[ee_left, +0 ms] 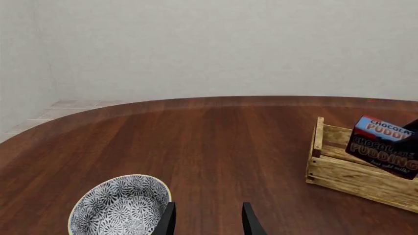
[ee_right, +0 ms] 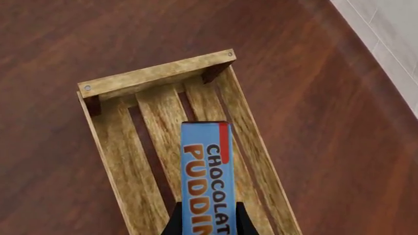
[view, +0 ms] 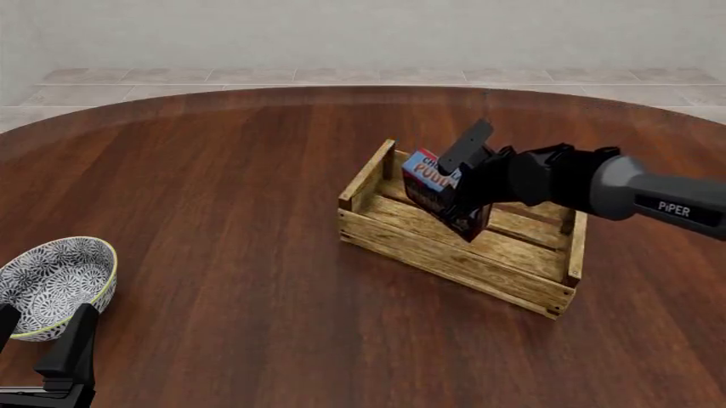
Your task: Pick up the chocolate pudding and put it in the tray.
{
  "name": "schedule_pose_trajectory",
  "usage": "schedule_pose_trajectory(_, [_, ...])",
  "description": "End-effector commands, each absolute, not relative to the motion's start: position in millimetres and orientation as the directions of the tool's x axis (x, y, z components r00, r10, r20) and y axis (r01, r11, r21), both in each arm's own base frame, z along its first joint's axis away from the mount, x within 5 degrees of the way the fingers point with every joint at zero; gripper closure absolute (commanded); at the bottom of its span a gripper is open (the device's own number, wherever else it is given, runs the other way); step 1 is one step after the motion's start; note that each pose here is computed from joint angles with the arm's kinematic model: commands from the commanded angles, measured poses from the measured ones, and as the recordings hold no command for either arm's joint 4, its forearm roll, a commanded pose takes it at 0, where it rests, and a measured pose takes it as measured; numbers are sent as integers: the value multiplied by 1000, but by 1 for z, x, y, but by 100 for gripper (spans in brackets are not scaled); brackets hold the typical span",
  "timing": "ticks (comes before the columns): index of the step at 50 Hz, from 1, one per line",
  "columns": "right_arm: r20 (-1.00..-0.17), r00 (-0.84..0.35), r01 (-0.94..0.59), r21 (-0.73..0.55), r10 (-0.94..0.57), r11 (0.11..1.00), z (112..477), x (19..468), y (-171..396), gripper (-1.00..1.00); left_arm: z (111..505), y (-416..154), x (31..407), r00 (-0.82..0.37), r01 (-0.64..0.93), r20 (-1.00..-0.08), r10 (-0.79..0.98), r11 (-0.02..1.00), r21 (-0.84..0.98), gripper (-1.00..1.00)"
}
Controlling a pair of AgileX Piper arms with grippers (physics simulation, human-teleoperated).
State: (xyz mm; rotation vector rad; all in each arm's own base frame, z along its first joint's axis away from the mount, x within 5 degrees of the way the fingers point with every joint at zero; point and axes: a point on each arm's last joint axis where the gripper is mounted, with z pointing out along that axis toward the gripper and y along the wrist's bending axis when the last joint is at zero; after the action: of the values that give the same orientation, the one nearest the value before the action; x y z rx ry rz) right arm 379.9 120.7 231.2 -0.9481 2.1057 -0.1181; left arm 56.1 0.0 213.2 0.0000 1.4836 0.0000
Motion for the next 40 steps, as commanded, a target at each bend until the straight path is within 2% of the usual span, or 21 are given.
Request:
schedule_pose_trajectory(1, [-646, -404, -580, -366, -647, 728, 228, 382, 122, 100, 213, 0, 56, 87, 0, -996, 0, 1000, 0, -100])
schedule_pose_trajectory(40, [-644, -420, -576, -355, -639, 736, 212, 382, 121, 100, 213, 0, 56, 87, 0, -996, 0, 1000, 0, -100])
